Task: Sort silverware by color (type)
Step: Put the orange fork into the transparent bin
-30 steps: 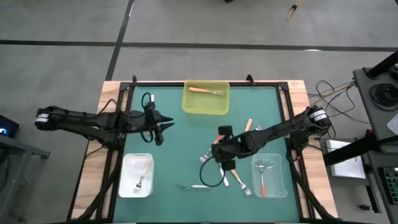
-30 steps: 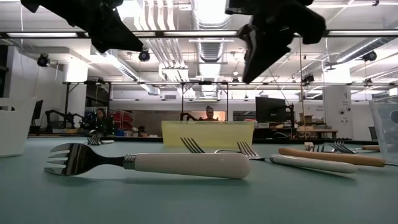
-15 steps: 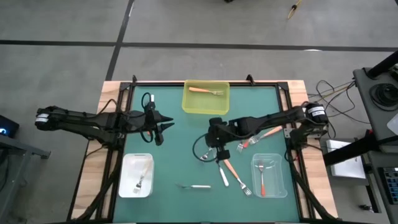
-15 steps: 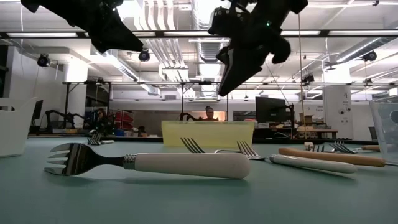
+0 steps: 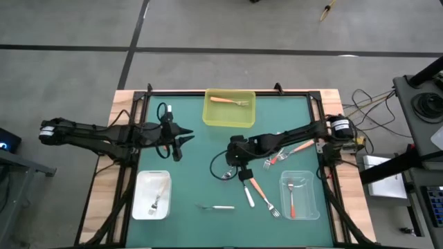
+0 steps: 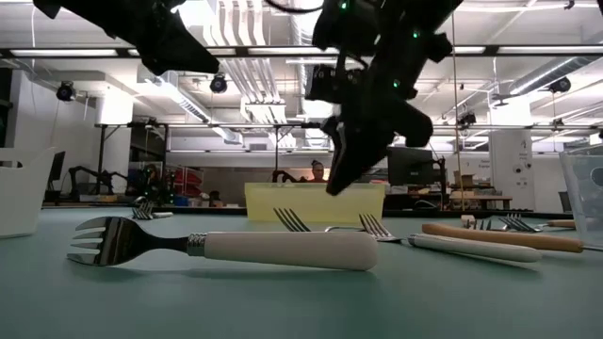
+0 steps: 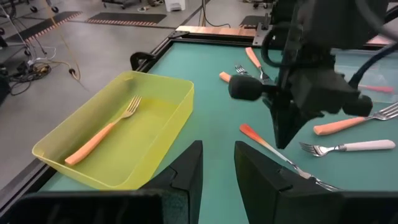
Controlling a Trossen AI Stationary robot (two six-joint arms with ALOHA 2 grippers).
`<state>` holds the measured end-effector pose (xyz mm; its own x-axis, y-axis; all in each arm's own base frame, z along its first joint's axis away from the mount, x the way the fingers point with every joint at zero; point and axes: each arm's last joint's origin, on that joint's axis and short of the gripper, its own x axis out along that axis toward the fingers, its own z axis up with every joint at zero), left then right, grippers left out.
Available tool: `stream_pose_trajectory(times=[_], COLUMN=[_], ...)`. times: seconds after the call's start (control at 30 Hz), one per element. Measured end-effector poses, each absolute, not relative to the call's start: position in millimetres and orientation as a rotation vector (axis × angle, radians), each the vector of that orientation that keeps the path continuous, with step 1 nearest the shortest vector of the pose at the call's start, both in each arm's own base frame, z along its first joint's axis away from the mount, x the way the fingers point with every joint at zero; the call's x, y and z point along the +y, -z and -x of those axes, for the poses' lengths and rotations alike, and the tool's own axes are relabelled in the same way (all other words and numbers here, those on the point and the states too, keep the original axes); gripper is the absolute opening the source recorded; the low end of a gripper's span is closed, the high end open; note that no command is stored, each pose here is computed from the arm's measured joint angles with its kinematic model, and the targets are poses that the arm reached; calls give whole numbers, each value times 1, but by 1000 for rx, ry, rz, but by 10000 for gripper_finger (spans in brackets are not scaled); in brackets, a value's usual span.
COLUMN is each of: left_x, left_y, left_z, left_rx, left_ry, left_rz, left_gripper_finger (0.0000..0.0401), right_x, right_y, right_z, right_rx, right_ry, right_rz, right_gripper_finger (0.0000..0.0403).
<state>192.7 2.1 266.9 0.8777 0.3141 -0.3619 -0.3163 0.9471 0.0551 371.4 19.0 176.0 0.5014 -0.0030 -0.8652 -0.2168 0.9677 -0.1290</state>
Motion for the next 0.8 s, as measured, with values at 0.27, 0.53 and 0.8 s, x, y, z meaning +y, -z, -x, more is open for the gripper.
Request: stream_pose_trajectory(times=[0.27, 0.53, 0.8], left_x=[2, 2, 2], left_y=[-266, -266, -265], left_z=[-193, -194, -194], left_rx=[382, 384, 391], left_ry=[-329, -329, -327], left_rz=[4, 1, -15], left_gripper_finger=[75, 75, 75], right_x=[21, 21, 21], right_y=[-151, -148, -147], right_z=[-379, -381, -381], right_rx=[1103, 1111, 1116], right_ry=[-172, -141, -134], right_rz=[212, 169, 151], right_gripper_finger=[9, 50, 138])
